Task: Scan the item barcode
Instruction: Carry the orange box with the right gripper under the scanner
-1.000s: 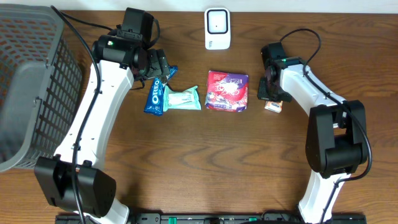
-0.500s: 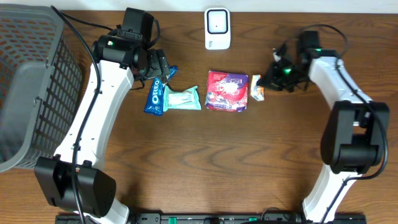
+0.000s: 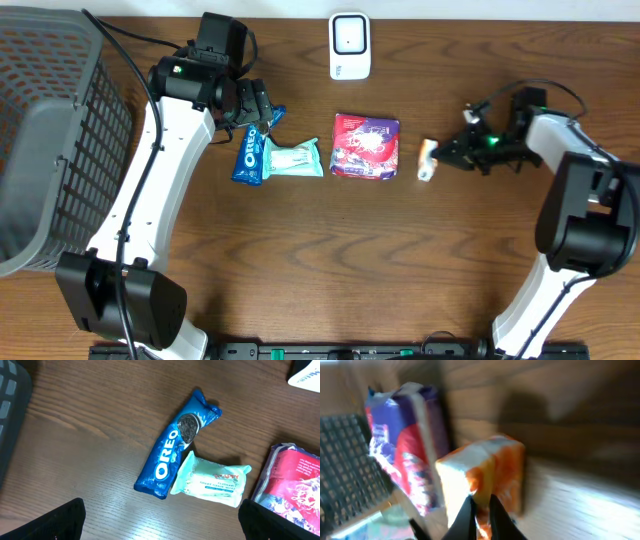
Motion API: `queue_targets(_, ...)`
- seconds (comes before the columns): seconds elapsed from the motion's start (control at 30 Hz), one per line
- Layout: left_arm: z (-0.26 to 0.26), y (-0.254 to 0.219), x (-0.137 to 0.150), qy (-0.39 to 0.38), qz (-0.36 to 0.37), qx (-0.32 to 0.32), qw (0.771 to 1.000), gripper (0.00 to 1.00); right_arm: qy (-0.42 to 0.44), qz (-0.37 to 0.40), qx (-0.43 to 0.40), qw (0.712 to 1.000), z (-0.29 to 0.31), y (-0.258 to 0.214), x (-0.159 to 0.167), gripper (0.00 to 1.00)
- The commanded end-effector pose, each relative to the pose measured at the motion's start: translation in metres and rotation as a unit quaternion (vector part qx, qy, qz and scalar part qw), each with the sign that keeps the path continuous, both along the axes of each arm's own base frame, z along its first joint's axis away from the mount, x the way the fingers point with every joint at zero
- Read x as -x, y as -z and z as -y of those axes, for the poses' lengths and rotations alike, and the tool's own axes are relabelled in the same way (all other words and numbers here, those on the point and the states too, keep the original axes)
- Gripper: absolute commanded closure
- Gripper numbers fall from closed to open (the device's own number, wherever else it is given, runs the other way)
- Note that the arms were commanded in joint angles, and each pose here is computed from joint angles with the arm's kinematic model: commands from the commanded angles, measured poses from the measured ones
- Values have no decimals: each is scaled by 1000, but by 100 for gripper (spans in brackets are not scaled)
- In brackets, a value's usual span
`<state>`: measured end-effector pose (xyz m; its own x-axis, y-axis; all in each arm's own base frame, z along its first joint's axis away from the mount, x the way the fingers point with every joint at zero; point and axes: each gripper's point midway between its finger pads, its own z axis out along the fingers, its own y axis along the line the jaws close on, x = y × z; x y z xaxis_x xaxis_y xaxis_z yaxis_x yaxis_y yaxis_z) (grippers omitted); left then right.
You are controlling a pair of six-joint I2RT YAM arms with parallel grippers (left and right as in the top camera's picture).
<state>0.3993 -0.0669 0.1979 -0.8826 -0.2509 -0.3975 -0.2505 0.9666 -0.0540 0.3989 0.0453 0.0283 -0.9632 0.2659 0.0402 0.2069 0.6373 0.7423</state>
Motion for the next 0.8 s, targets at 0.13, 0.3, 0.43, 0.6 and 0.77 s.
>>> queue_targets(0.13,-2,1,-1,-1,-2,-5,1000,2,26,-39,113,992,64,11,7,78)
queue_targets(0.3,-2,1,-1,-1,-2,-5,1000,2,18,-53,132,990,71,-3,8,76)
queue_targets(0.43,-2,1,-1,-1,-2,-5,1000,2,5,-47,119,992,61,-11,6,72)
queue_targets(0.6,-2,1,-1,-1,-2,-5,1000,2,-32,-34,115,992,42,-11,7,62)
queue_targets(0.77,-2,1,-1,-1,-2,-5,1000,2,-56,-29,116,991,22,-6,9,61)
